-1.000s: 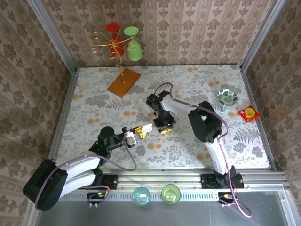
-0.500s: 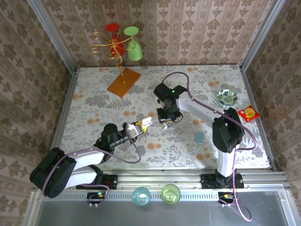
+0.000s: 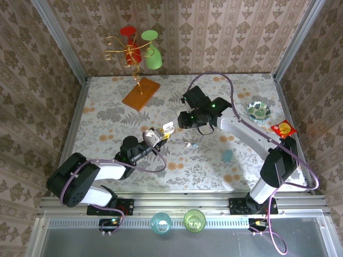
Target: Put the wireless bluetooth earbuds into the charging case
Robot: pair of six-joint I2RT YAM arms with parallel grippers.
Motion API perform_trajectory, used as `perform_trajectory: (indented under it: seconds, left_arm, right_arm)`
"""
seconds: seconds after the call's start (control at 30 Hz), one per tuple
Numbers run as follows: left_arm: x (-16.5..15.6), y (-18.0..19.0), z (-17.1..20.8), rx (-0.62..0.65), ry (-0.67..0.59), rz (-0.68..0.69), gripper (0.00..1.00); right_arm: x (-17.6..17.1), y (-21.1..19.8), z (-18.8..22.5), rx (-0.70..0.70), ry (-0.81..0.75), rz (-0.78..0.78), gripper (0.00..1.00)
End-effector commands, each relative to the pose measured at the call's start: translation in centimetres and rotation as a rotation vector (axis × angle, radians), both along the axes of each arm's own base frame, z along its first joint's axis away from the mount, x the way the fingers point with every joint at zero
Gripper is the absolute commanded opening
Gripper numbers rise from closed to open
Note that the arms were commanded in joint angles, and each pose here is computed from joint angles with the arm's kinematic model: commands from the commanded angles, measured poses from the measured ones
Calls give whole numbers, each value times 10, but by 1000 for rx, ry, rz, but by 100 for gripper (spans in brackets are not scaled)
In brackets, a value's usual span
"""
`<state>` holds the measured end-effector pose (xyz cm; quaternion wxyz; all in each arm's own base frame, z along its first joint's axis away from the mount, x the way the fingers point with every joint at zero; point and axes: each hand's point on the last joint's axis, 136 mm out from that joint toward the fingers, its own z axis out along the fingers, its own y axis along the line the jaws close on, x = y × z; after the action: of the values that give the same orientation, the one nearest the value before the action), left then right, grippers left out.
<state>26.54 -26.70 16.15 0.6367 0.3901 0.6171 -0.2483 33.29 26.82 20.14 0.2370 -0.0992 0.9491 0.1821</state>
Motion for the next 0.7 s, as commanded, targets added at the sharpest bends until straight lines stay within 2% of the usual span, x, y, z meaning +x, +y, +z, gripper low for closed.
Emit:
perform_trajectory:
  seconds: [0.0, 0.23, 0.67]
  left_arm:
    - [5, -6, 32, -115, -33, 2, 0]
    - [3, -11, 40, -166, -11, -33, 0]
    - [7, -10, 47, -218, 23, -12, 0]
  right_arm:
    - [4, 18, 23, 111, -75, 0, 32]
    - [9, 38, 33, 204, -141, 8, 32]
    - [6, 63, 39, 262, -214, 54, 31]
